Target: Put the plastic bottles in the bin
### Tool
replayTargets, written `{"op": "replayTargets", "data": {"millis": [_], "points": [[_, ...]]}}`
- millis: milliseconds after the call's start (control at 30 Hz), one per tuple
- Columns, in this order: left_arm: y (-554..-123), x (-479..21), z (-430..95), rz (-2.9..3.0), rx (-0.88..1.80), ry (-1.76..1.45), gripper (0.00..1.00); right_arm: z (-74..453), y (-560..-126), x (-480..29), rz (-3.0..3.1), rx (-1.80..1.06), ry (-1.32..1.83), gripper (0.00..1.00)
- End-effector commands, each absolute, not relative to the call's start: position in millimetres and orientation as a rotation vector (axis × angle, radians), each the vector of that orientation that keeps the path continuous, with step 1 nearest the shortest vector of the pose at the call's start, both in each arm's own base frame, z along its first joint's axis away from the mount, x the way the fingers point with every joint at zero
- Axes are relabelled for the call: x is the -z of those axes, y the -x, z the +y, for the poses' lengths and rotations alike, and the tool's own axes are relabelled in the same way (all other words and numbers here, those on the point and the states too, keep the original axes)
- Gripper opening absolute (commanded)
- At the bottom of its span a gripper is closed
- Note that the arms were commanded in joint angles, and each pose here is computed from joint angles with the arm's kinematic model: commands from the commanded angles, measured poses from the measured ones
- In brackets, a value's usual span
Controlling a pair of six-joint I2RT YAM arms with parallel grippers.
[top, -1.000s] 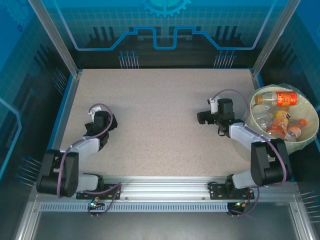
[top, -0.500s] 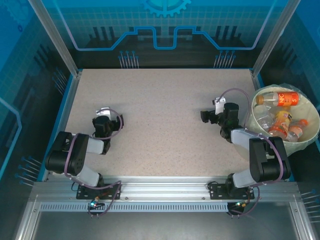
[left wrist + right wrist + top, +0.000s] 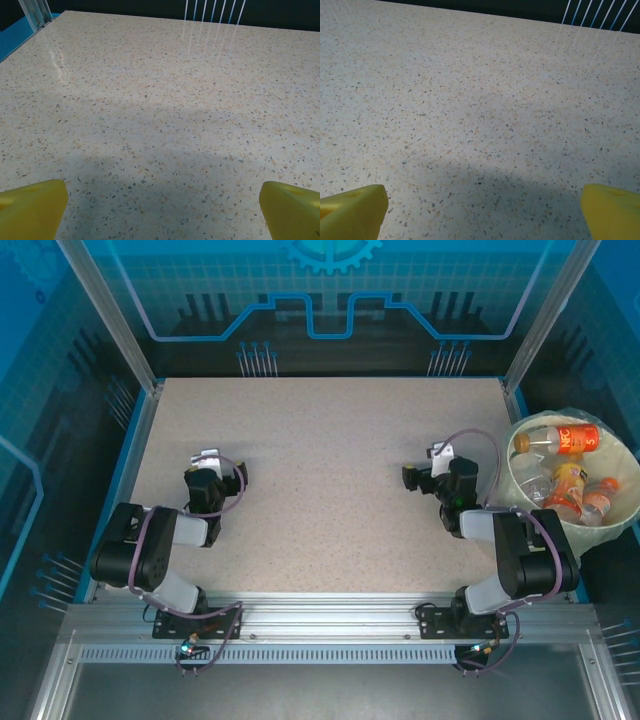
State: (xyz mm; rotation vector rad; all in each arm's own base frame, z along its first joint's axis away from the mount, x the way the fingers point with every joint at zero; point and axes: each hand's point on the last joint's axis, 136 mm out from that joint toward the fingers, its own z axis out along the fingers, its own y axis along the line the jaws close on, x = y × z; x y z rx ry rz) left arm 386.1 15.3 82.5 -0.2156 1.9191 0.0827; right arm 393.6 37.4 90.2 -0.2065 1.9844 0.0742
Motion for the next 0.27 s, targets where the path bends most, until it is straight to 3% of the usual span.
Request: {"op": "replayTargets", "data": {"millis": [0, 233], "points": [[-394.7, -97.4, 14.9, 1.87, -0.076, 0.191, 0.99, 33.6, -397.8, -94.3, 1.971, -0.076, 0.181, 1.0], [-394.3, -97.3, 15.4, 1.869, -0.077, 0.192, 0.99, 34.1, -397.3, -93.7, 1.972, -0.074, 0.182, 1.0]]}}
